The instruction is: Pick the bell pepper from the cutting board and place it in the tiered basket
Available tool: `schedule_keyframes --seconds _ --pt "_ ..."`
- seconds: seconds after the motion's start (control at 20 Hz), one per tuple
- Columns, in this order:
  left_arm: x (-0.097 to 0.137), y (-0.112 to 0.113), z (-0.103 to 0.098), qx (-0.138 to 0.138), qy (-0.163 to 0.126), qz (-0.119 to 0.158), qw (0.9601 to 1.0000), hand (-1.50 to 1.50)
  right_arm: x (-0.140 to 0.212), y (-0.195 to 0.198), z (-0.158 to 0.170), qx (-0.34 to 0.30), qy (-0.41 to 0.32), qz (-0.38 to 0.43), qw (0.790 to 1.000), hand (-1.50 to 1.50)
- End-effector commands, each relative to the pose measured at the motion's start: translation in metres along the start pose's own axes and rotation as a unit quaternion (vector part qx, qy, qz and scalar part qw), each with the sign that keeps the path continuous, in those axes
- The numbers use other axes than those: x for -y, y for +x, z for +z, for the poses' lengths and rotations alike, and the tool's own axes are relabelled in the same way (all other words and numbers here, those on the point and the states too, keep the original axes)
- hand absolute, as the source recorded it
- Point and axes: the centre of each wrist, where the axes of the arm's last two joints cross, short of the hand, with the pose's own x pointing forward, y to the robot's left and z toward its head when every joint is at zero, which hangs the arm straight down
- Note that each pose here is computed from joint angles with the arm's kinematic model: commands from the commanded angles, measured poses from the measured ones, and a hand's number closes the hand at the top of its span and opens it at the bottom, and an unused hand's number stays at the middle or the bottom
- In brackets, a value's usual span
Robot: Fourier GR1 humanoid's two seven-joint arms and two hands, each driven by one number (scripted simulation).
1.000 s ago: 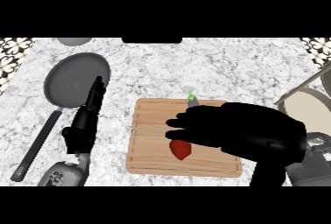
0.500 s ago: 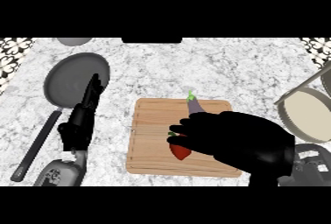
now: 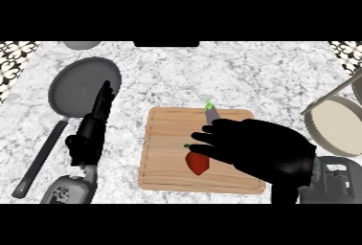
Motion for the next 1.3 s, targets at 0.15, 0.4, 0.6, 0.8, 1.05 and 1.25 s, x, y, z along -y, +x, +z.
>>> schedule_keyframes --seconds 0.15,0.4,0.6,0.8,1.05,1.25 --pt "-0.016 0.008 -0.009 0.004 -0.001 -0.011 0.9999 0.00 -0.030 0.007 -0.015 0.036 -0.007 0.056 0.998 -1.50" --pt "0.000 -0.005 -0.009 0.004 0.010 0.003 0.9999 0.00 -0.019 0.003 -0.019 0.026 -0.014 0.082 0.996 -1.50" --pt "0.000 -0.004 -0.005 0.008 0.007 -0.004 0.9999 0.00 -0.029 -0.012 -0.044 -0.010 -0.027 0.067 0.997 -1.50" --pt "-0.017 0.002 0.005 0.007 0.000 0.000 1.0000 0.00 -0.045 -0.030 -0.045 -0.028 -0.031 0.060 0.997 -1.50" --pt "0.002 -0.009 0.015 0.006 0.004 -0.008 0.9999 0.00 -0.046 -0.058 -0.063 -0.033 0.000 0.032 0.999 -1.50" --pt "-0.026 -0.020 0.017 0.004 0.010 0.001 0.9999 0.00 -0.054 -0.042 -0.049 -0.013 -0.003 0.038 0.999 -1.50"
